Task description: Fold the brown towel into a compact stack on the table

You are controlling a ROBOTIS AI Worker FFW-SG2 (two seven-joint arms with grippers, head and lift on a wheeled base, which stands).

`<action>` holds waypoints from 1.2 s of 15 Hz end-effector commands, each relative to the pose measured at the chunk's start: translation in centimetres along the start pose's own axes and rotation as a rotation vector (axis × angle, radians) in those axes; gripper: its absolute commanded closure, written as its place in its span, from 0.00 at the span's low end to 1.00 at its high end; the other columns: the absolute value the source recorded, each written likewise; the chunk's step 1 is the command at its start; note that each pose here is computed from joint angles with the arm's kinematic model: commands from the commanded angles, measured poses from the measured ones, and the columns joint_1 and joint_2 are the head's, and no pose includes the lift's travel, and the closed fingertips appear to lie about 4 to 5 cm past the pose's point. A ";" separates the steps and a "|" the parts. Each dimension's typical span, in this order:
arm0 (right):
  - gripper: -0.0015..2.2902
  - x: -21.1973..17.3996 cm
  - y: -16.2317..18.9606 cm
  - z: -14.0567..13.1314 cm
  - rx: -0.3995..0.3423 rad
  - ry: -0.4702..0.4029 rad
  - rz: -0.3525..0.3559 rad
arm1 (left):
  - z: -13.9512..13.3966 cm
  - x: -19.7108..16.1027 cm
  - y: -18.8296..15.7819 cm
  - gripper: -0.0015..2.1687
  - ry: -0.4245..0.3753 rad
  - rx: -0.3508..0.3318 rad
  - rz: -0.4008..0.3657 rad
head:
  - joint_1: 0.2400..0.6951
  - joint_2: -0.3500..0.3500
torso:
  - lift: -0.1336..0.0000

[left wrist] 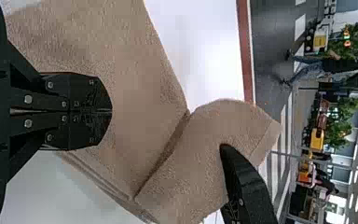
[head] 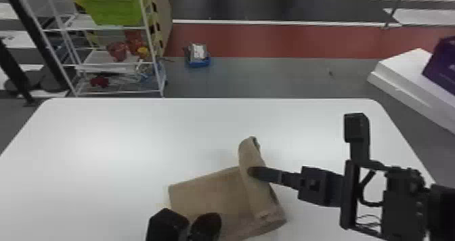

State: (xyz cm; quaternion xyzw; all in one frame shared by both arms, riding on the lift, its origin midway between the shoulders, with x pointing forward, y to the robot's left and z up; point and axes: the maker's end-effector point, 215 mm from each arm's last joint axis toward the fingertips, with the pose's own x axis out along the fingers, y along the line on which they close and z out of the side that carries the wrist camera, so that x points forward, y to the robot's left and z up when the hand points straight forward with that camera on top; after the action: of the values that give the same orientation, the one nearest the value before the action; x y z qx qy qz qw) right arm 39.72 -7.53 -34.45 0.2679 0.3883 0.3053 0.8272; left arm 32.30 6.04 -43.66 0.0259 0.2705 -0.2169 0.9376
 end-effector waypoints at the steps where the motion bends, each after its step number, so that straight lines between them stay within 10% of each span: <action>1: 0.62 -1.2 -0.4 1.7 0.006 -0.030 0.004 | 0.5 -1.1 3.1 0.86 -0.008 -0.011 0.041 | 1.00 0.47 | 0.07; 10: 0.62 -0.5 2.0 2.8 -0.041 -0.030 0.039 | -5.4 -0.1 8.7 0.86 0.126 -0.079 0.060 | 1.00 0.62 | 0.07; 18: 0.62 3.8 3.9 -3.4 -0.060 0.132 0.061 | -5.0 0.9 6.5 0.86 0.114 -0.087 0.022 | 1.00 0.71 | 0.07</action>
State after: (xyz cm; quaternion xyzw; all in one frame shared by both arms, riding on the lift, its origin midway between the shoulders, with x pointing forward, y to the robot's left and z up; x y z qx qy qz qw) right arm 39.14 -2.61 -33.89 0.2423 0.3990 0.3516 0.8114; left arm 33.28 12.80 -48.75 0.0033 0.3327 -0.1899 0.9237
